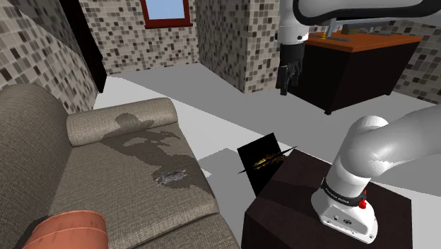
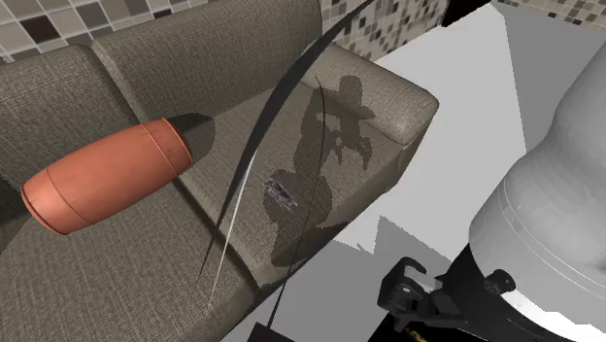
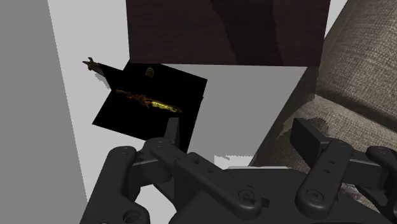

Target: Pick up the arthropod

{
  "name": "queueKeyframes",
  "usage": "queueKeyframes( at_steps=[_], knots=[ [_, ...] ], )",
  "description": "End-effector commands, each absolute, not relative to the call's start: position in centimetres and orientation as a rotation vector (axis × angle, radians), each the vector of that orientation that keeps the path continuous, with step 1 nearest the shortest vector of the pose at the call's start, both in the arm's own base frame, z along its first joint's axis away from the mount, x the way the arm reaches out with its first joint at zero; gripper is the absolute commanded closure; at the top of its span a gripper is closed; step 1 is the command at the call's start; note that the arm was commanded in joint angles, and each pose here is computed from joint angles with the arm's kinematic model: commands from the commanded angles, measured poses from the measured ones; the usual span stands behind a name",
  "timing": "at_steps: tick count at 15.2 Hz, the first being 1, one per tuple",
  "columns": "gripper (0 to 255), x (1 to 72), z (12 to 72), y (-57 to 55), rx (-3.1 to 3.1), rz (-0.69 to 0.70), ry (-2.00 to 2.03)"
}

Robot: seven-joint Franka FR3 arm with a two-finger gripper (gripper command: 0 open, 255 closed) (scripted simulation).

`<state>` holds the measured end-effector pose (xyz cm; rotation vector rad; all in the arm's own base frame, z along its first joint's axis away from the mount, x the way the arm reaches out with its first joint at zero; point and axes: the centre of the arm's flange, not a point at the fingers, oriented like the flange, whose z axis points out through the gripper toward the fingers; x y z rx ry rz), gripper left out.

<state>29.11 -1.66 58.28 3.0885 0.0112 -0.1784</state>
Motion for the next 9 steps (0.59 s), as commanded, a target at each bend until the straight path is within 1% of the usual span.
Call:
queueKeyframes(
  at_steps=[1, 9],
  knots=[
    [0, 29.1, 58.3, -1.7, 3.089, -0.178, 0.011],
    [0, 37.0, 52.8, 3.1, 3.047, -0.175, 0.285]
  ],
)
